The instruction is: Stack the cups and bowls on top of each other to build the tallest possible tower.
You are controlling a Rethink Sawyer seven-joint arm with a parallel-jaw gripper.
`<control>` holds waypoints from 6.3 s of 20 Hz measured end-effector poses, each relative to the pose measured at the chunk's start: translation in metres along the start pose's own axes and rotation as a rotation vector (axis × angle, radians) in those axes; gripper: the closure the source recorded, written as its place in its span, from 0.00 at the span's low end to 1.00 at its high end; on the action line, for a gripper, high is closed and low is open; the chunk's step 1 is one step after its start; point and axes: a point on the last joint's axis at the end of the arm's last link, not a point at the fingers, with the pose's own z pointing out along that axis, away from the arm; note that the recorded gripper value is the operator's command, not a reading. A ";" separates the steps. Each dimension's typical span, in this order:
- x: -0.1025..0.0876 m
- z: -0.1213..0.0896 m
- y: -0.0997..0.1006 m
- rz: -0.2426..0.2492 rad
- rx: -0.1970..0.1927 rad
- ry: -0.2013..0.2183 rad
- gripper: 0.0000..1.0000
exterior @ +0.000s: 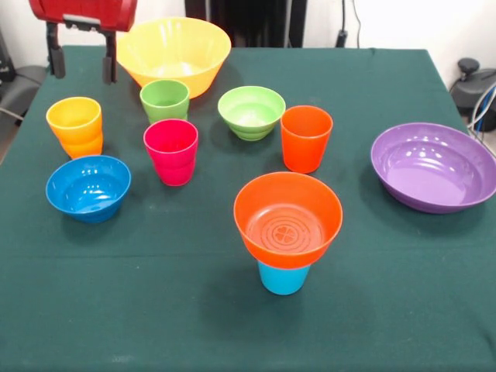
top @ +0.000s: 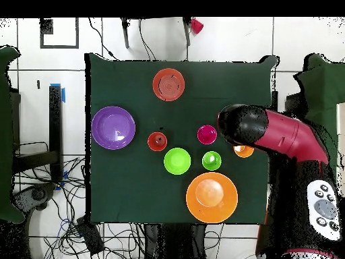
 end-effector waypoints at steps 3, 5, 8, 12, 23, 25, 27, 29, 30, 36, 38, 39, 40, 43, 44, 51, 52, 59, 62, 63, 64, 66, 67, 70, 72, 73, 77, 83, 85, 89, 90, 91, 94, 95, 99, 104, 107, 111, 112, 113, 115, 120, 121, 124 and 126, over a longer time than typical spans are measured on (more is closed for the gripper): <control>0.000 0.011 0.003 -0.009 0.002 -0.012 0.00; 0.001 0.019 0.006 -0.010 -0.006 -0.015 0.00; 0.004 0.029 0.010 -0.007 -0.028 -0.010 0.00; 0.012 0.039 0.016 -0.004 -0.057 0.008 0.00; 0.029 0.069 0.046 -0.017 -0.126 0.032 0.00; 0.031 0.070 0.049 -0.019 -0.129 0.028 0.00; 0.034 0.072 0.052 -0.020 -0.132 0.024 0.00; 0.035 0.073 0.053 -0.020 -0.133 0.022 0.00; 0.035 0.074 0.054 -0.020 -0.133 0.022 0.00; 0.045 0.102 0.066 -0.021 -0.153 0.035 0.00; 0.047 0.108 0.068 -0.022 -0.158 0.042 0.00; 0.046 0.113 0.067 -0.018 -0.156 0.034 0.00; 0.043 0.113 0.064 -0.014 -0.151 0.022 0.00; 0.040 0.118 0.058 -0.005 -0.144 0.003 0.00; 0.039 0.121 0.057 -0.002 -0.143 0.000 0.00; 0.052 0.156 0.066 -0.004 -0.161 0.023 0.00; 0.055 0.160 0.068 -0.006 -0.164 0.029 0.00; 0.063 0.172 0.074 -0.009 -0.177 0.048 0.00; 0.062 0.172 0.073 -0.008 -0.175 0.046 1.00; 0.062 0.172 0.073 -0.008 -0.175 0.046 1.00; 0.062 0.172 0.072 -0.009 -0.174 0.046 1.00; 0.061 0.171 0.072 -0.009 -0.173 0.046 1.00; 0.059 0.168 0.071 -0.013 -0.169 0.041 1.00; 0.055 0.164 0.071 -0.016 -0.163 0.032 1.00; 0.055 0.162 0.070 -0.016 -0.161 0.031 1.00; 0.053 0.159 0.069 -0.017 -0.157 0.027 1.00; 0.048 0.149 0.067 -0.023 -0.148 0.024 1.00; 0.035 0.116 0.065 -0.041 -0.140 0.037 1.00; 0.030 0.097 0.066 -0.055 -0.140 0.057 1.00; 0.021 0.065 0.073 -0.070 -0.149 0.096 1.00; 0.020 0.063 0.073 -0.071 -0.150 0.097 1.00; 0.016 0.050 0.076 -0.080 -0.152 0.113 1.00; 0.009 0.034 0.080 -0.091 -0.151 0.125 1.00; 0.002 0.021 0.082 -0.101 -0.147 0.129 1.00; -0.009 0.004 0.085 -0.112 -0.141 0.129 1.00; -0.035 -0.025 0.089 -0.129 -0.124 0.110 1.00; -0.045 -0.033 0.090 -0.130 -0.123 0.101 1.00; -0.064 -0.047 0.093 -0.122 -0.127 0.071 1.00; -0.070 -0.051 0.093 -0.119 -0.128 0.059 1.00; -0.074 -0.053 0.093 -0.116 -0.129 0.052 1.00; -0.089 -0.063 0.094 -0.108 -0.135 0.026 1.00; -0.113 -0.079 0.096 -0.103 -0.138 -0.010 1.00; -0.118 -0.081 0.097 -0.105 -0.137 -0.017 1.00; -0.133 -0.085 0.102 -0.110 -0.133 -0.043 1.00; -0.138 -0.085 0.107 -0.114 -0.133 -0.051 1.00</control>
